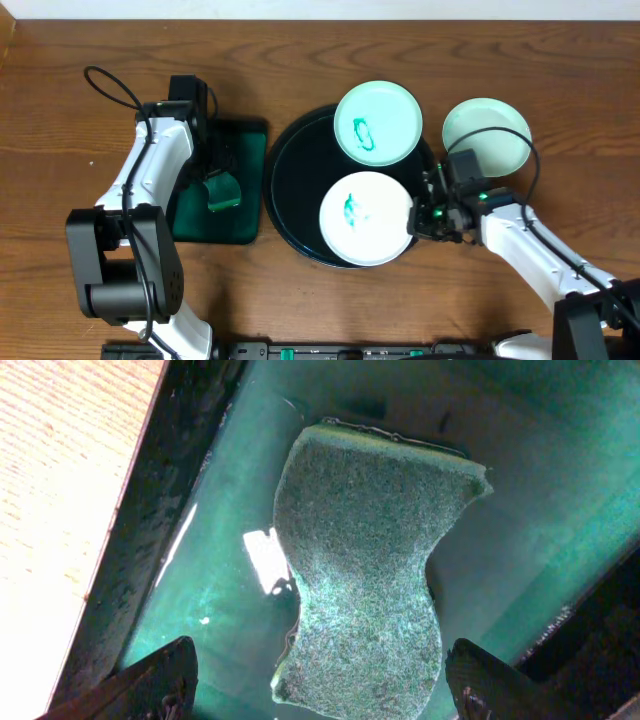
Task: Clean dirty plates on tray and stack at the side
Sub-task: 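Grip the rim of the lower white plate with the right gripper, then dip the sponge in the basin and lift it with the left gripper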
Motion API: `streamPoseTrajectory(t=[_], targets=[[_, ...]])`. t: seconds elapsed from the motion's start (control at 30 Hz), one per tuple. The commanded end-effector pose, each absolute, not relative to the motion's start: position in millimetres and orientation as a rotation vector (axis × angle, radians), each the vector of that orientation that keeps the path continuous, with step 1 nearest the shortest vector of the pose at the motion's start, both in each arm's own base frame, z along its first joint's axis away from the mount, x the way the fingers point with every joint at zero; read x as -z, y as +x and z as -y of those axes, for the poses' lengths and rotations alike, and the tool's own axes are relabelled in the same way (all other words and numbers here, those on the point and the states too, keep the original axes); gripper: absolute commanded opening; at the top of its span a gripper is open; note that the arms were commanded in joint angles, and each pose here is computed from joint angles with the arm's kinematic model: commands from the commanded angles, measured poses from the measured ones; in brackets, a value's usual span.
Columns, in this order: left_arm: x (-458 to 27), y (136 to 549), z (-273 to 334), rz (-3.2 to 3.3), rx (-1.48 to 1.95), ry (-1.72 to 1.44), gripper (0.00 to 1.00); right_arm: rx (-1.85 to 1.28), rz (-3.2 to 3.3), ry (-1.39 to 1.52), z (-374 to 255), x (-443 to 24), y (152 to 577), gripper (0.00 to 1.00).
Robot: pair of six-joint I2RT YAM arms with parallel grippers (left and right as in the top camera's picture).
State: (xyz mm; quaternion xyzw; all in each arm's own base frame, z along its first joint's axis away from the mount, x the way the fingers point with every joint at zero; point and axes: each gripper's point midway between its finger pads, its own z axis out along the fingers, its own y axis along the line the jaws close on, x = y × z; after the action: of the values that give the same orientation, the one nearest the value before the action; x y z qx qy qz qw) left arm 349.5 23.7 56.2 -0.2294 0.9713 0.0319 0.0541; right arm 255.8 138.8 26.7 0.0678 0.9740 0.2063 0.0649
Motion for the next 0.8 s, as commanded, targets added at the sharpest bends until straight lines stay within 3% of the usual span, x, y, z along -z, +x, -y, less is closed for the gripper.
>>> streamPoseTrajectory(t=[0.0,0.2,0.4,0.7,0.77], targets=[[-50.3,345.7,-25.5,-2.969,-0.116,-0.705,0.80,-0.513,-2.880,0.132,-133.7,-23.0,271.2,0.01],[-50.4,345.9,-25.5,-2.968,-0.116,-0.705,0.80,-0.512,-2.934,0.163,-137.6,12.2,276.7,0.01],[-49.3,354.0,-16.0,-2.954,-0.023,-0.699,0.56,-0.544,-2.970,0.153,-143.6,30.0,274.7,0.01],[-2.8,342.5,-14.4,-3.077,-0.053,-0.725,0.53,-0.558,-2.978,0.153,-144.9,29.8,272.5,0.01],[9.4,339.7,-14.4,-3.106,-0.064,-0.731,0.46,-0.566,-2.979,0.152,-145.7,29.5,272.0,0.01]])
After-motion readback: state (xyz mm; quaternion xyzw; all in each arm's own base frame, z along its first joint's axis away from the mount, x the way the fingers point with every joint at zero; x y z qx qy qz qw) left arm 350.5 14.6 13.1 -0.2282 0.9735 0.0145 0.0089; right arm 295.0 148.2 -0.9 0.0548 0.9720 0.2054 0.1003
